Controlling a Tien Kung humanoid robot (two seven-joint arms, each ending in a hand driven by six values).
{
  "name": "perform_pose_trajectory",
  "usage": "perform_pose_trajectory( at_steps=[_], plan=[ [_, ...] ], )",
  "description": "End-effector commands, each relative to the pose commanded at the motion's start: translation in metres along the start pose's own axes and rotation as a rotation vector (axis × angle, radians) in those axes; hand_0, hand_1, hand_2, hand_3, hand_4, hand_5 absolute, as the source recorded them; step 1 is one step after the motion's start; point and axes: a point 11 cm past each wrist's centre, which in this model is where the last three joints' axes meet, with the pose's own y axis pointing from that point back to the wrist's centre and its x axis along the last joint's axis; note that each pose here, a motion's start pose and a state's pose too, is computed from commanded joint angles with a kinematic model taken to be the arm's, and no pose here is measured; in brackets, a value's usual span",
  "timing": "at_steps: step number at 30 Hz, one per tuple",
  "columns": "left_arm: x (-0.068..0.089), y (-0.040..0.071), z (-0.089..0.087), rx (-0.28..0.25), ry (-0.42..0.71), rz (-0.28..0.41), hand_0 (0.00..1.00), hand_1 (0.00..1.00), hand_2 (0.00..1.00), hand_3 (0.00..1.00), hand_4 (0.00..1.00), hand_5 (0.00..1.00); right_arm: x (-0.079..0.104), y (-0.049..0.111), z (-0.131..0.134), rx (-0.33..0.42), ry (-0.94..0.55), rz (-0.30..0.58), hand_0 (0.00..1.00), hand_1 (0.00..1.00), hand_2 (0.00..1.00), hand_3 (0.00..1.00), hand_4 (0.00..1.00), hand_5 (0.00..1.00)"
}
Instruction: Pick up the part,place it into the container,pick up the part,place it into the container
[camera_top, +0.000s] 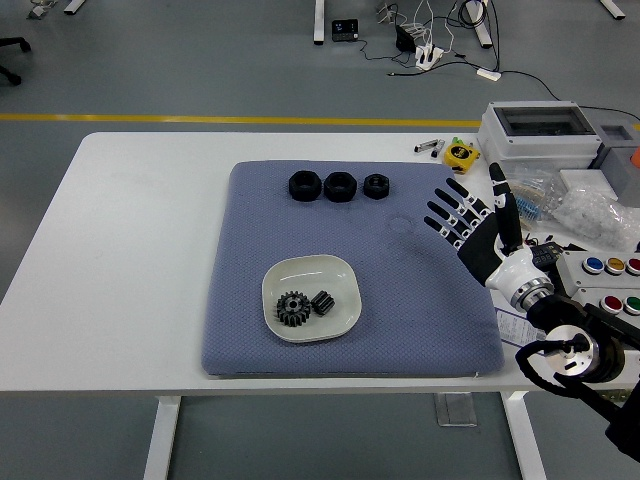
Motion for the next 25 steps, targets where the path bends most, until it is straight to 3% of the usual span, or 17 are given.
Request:
perform_pose_trajectory(
  at_steps=[25],
  plan=[
    [-0.0007, 0.0001, 0.0002, -0.001, 0.003, 0.001, 0.710, 0.623, 0.633, 0.561, 0.613, 0.677, 0.0009, -0.0026, 0.0031, 0.003, -0.006, 0.018, 0.878, 0.822, 0.834, 0.831, 0.998, 0.908]
  ],
)
